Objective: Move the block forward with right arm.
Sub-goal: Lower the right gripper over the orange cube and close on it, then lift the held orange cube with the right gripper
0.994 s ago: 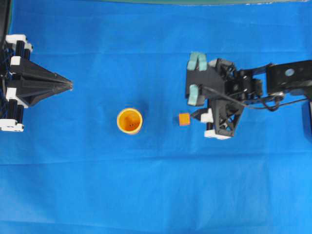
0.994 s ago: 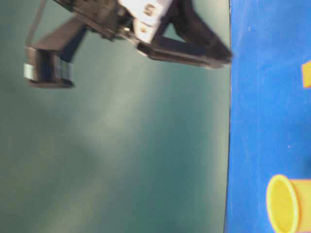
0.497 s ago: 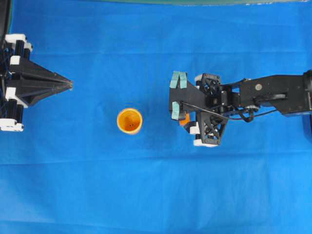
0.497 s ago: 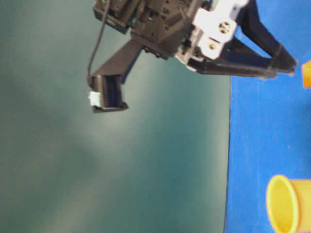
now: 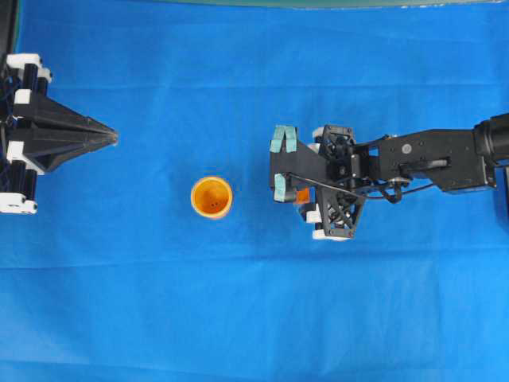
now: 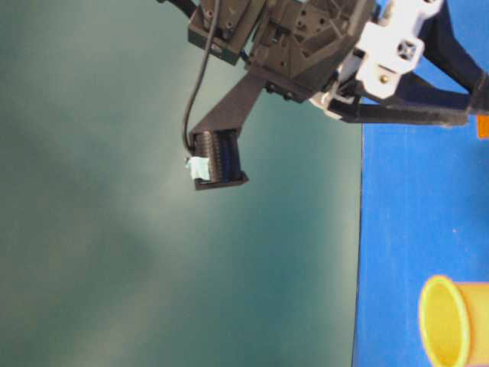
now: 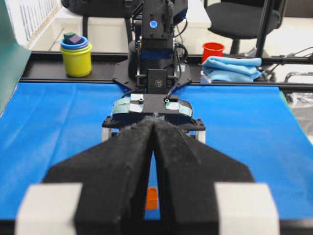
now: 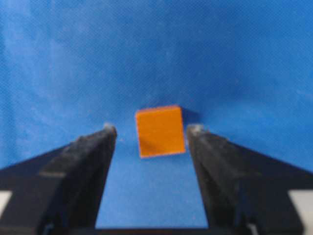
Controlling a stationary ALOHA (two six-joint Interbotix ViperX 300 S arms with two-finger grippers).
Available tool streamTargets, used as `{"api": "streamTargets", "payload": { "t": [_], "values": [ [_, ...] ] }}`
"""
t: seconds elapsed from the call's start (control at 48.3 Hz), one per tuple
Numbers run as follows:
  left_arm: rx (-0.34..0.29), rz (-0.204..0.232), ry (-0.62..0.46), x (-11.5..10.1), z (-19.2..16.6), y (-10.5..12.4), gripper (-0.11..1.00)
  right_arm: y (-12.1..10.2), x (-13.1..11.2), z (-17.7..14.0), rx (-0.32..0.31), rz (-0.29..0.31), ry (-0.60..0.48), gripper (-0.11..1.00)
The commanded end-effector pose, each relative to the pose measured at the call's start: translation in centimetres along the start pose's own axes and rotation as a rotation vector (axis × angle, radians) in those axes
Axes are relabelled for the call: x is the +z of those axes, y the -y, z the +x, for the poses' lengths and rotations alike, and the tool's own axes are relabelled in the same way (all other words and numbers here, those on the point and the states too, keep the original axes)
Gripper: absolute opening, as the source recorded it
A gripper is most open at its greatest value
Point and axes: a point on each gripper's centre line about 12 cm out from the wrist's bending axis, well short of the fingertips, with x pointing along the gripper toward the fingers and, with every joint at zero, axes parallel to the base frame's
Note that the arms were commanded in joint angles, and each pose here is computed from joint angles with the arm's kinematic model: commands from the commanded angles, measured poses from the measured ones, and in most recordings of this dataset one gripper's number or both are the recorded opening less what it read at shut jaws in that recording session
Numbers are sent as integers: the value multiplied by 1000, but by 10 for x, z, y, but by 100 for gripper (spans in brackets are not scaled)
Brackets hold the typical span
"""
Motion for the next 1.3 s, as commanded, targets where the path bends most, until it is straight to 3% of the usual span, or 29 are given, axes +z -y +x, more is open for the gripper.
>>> {"api": "streamTargets", "payload": {
  "t": [0.0, 0.6, 0.828, 0.994, 1.283],
  "values": [
    [1, 2, 34, 13, 3, 0, 0, 0, 13, -5, 0, -3, 46, 64],
    [1, 2, 34, 13, 2, 0, 0, 2, 3, 17, -5, -7, 20, 62],
    [1, 2, 29, 13, 2, 0, 0, 2, 5, 15, -4, 1, 19, 51],
    [1, 2, 28, 12, 2, 0, 0, 2, 14, 2, -4, 1, 36, 41],
    [-1, 2, 28, 12, 2, 0, 0, -1, 28, -48, -4, 2, 48, 41]
  ]
}}
